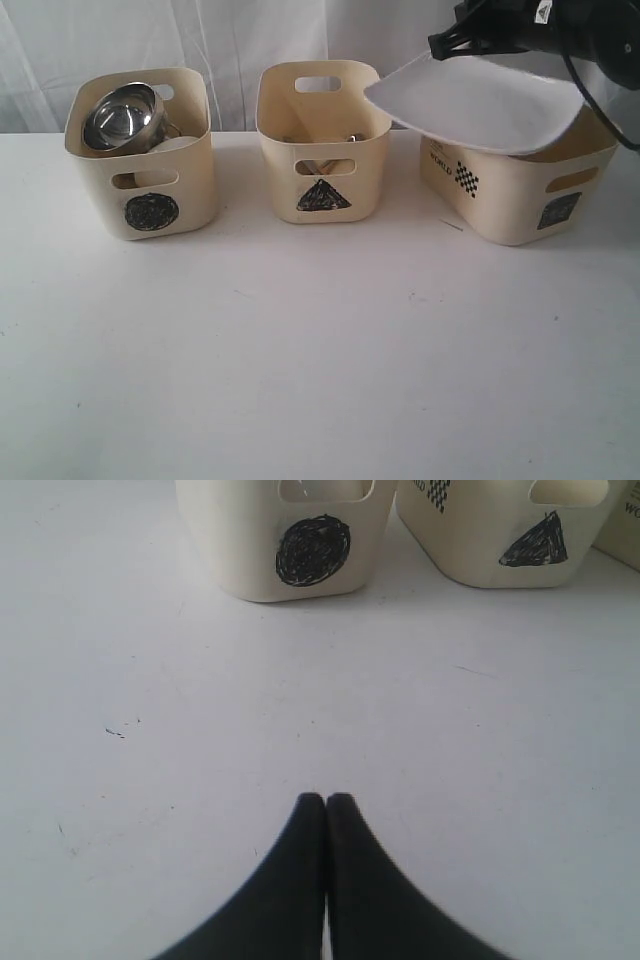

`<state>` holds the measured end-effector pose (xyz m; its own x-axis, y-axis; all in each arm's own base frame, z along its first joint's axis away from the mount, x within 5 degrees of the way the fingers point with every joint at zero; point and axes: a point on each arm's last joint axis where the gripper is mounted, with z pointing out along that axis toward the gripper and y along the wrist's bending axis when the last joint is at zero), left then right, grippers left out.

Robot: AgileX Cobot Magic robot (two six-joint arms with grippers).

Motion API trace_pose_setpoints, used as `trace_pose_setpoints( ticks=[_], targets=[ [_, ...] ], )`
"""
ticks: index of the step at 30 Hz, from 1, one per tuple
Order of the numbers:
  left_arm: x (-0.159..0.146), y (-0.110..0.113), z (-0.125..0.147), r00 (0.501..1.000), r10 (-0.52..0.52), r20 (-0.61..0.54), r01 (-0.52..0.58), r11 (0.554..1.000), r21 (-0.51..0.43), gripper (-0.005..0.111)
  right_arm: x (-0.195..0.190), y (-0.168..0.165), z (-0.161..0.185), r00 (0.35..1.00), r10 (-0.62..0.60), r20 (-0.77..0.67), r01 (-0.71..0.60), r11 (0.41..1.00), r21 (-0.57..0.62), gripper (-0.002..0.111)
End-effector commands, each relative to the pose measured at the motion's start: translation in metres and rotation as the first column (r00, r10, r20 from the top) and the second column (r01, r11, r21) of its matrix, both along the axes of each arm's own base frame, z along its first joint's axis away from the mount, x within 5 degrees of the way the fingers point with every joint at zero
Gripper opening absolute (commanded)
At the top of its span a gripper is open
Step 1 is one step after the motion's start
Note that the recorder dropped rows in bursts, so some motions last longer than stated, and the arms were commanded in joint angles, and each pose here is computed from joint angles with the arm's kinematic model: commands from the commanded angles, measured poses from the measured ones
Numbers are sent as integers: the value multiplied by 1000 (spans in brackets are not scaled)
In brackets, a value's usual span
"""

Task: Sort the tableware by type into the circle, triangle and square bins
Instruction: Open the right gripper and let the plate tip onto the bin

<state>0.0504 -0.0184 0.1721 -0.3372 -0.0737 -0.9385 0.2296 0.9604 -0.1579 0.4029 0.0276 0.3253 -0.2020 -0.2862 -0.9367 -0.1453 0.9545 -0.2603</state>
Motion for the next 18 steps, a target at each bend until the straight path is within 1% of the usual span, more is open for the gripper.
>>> trace_pose_setpoints(
  ticks=[1,10,18],
  targets=[
    [0,0,-1,1000,3,1,-3,1000,-6,0,-2,-2,8,1000,-2,30,2,1000,4,37],
    [0,0,-1,1000,3,1,-3,1000,-6,0,-3,-7,11,999,-14,36,14,1000,4,37],
    [0,0,-1,1000,3,1,-3,1000,-6,0,-8,-7,22,997,-34,65,26,994,108,37]
  ],
)
